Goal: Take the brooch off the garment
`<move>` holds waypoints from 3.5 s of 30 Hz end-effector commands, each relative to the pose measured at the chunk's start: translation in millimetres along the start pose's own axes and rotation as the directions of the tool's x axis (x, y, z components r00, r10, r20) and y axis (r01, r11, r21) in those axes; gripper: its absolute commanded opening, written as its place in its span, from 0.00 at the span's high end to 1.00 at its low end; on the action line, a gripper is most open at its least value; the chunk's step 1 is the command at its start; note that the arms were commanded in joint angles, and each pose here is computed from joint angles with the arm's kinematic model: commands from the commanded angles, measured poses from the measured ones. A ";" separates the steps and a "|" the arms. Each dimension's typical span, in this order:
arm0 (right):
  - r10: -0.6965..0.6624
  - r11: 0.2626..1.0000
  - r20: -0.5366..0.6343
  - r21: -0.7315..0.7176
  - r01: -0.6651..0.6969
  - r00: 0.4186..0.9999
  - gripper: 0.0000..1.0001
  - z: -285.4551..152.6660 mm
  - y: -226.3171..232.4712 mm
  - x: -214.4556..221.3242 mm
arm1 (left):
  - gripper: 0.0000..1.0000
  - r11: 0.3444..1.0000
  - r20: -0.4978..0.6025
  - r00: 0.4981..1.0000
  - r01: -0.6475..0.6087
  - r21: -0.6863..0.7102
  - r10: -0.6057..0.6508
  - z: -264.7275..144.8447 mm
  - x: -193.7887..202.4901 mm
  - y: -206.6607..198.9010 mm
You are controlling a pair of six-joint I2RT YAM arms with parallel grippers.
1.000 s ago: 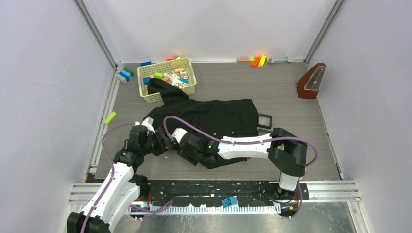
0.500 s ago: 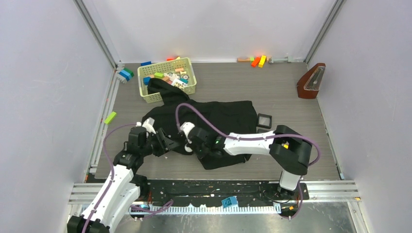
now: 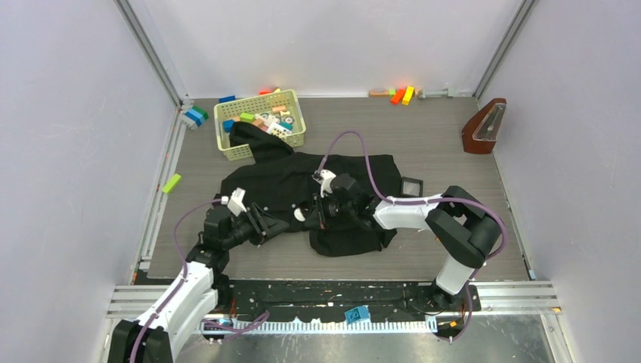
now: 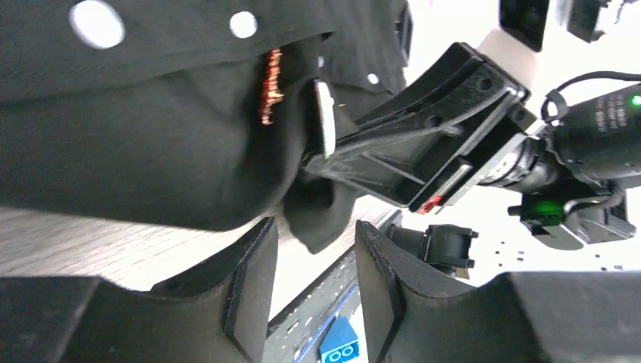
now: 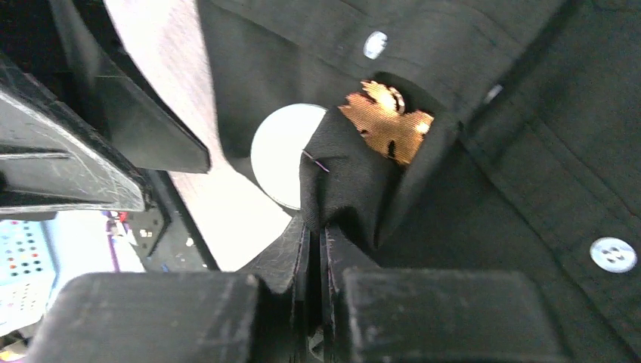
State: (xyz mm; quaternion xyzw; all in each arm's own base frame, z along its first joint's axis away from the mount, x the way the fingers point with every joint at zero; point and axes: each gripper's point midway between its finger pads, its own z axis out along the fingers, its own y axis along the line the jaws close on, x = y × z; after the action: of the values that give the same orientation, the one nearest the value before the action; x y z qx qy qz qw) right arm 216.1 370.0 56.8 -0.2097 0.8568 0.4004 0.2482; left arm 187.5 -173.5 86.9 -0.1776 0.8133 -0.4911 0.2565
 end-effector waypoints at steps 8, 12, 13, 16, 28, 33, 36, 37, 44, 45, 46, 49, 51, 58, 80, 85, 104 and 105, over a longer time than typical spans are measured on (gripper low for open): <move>0.019 0.977 0.156 -0.211 0.014 0.988 0.99 -19.9 45.1 -38.5 | 0.57 0.981 0.068 0.990 -0.133 0.144 0.124 8.4 -15.9 -56.5; 0.022 0.975 0.154 -0.223 0.013 0.988 0.99 -19.7 46.7 -38.0 | 0.51 0.984 0.063 0.993 -0.110 0.140 0.102 14.7 -16.0 -54.4; 0.022 0.974 0.151 -0.226 0.013 0.988 0.99 -19.6 47.1 -37.2 | 0.47 0.985 0.065 0.993 -0.102 0.139 0.094 16.0 -16.7 -54.2; 0.022 0.973 0.148 -0.229 0.012 0.989 0.99 -18.9 47.4 -37.0 | 0.45 0.986 0.069 0.994 -0.093 0.137 0.085 18.7 -18.1 -54.3; 0.026 0.969 0.128 -0.246 0.006 0.991 0.99 -15.7 48.8 -33.8 | 0.58 0.988 0.090 0.992 -0.103 0.113 0.093 24.9 -26.6 -53.7; 0.024 0.969 0.116 -0.247 0.006 0.993 0.99 -14.3 48.3 -31.8 | 0.59 0.989 0.092 0.991 -0.108 0.103 0.099 28.8 -30.3 -54.4; 0.021 0.970 0.110 -0.244 0.006 0.994 0.99 -13.6 47.2 -30.4 | 0.60 0.989 0.093 0.991 -0.109 0.103 0.100 30.6 -32.0 -55.2; 0.019 0.970 0.111 -0.244 0.008 0.994 0.99 -13.2 47.6 -30.8 | 0.62 0.989 0.092 0.991 -0.109 0.102 0.099 31.4 -32.1 -55.1; 0.019 0.972 0.103 -0.234 0.006 0.994 0.94 -12.1 44.8 -29.4 | 0.87 0.991 0.059 0.993 -0.108 0.083 0.103 35.1 -28.9 -50.6; 0.017 0.973 0.106 -0.232 0.008 0.994 0.90 -11.9 44.7 -30.1 | 0.90 0.991 0.051 0.993 -0.112 0.075 0.108 35.4 -29.0 -51.1; 0.018 0.974 0.102 -0.227 0.005 0.995 0.79 -11.7 43.7 -29.1 | 0.95 0.990 0.043 0.992 -0.124 0.063 0.121 35.1 -29.0 -51.1; 0.010 0.981 0.105 -0.196 0.011 0.994 0.60 -11.0 38.1 -29.1 | 1.00 0.990 -0.004 0.990 -0.138 -0.036 0.138 30.2 -26.1 -41.2; 0.000 0.986 0.097 -0.166 0.017 0.995 0.59 -10.9 32.7 -26.9 | 1.00 0.983 -0.024 0.987 -0.158 -0.098 0.157 24.4 -26.0 -36.9; -0.016 0.990 0.082 -0.141 0.028 0.997 0.64 -11.8 28.7 -24.3 | 1.00 0.931 -0.114 0.968 -0.245 -0.272 0.222 2.4 -26.4 -25.1; -0.006 0.990 0.108 -0.137 0.021 0.994 0.74 -11.9 27.1 -28.2 | 1.00 0.845 -0.541 0.810 -0.439 -0.304 0.226 6.9 28.7 -7.0; -0.001 0.996 0.146 -0.084 0.014 0.989 0.63 -18.1 18.4 -34.9 | 1.00 0.887 -0.571 0.787 -0.413 -0.208 0.232 9.4 45.2 -20.1; 0.014 1.000 0.485 0.005 -0.019 0.875 0.01 -154.1 43.4 -114.0 | 1.00 0.936 -0.424 0.854 -0.178 0.303 0.300 -5.3 20.2 -147.4; 0.003 1.000 0.488 0.006 -0.007 0.873 0.01 -158.5 44.7 -113.0 | 1.00 0.930 -0.412 0.861 -0.166 0.328 0.299 -6.7 16.1 -153.6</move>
State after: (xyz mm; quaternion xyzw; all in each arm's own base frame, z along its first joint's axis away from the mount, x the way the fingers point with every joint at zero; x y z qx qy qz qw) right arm 246.6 303.0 215.9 -0.0970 0.7852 0.4386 0.4262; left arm 169.9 -239.6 172.3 0.0655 0.8528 -0.5032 0.1237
